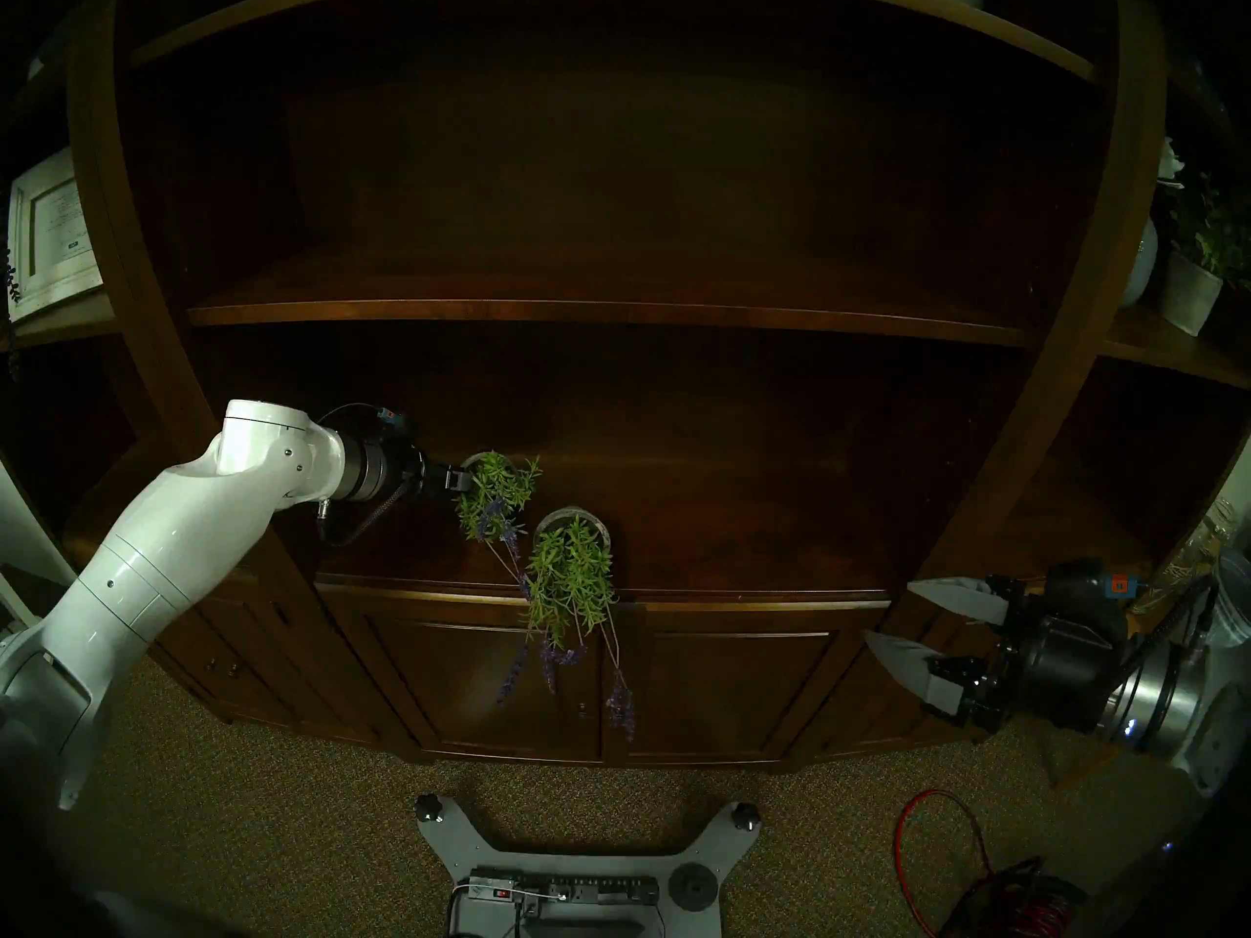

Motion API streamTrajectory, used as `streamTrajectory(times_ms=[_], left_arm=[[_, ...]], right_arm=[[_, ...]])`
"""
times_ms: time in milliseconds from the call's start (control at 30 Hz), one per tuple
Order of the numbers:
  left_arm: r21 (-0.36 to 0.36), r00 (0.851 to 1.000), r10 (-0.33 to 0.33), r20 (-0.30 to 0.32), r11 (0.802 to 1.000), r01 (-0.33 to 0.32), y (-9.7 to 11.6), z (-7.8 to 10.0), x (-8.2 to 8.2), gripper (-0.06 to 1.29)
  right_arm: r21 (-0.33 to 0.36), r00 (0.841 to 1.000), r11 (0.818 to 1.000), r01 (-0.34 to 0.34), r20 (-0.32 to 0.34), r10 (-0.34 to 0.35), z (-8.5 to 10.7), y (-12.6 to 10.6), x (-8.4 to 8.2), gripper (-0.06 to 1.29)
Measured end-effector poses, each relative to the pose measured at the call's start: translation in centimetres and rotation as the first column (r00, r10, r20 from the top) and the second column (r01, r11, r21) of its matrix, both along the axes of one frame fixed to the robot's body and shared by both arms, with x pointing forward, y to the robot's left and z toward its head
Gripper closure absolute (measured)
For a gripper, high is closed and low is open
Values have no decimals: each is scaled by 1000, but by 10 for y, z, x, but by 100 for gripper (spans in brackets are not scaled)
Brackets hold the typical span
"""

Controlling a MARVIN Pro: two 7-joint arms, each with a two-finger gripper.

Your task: Place the fake decorative plant upright

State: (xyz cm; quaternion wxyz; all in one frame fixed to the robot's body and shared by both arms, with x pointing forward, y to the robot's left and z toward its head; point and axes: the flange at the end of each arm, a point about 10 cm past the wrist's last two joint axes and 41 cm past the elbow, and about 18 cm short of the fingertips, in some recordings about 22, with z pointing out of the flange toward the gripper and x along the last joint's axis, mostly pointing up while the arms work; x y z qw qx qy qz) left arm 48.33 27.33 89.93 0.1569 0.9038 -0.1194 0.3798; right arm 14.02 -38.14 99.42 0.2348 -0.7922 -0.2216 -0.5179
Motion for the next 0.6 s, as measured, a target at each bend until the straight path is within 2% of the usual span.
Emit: streamTrajectory(times_ms=[233, 300, 400, 600], left_arm=[[-10, 1000, -5, -6, 1000, 5, 0, -1, 0, 38], [-14, 1000, -7, -7, 1000, 7, -1, -1, 0, 41], [-26, 1000, -10, -14, 1000, 10, -2, -3, 1, 52], [-37, 1000, -10, -18, 999, 9, -2, -5, 3, 56]], right_arm=[[0, 1000, 1000, 0, 0, 0, 0, 0, 0, -1], [0, 1000, 1000, 0, 0, 0, 0, 0, 0, -1], [0, 1000, 1000, 0, 0, 0, 0, 0, 0, -1], [0, 1000, 1000, 0, 0, 0, 0, 0, 0, -1]])
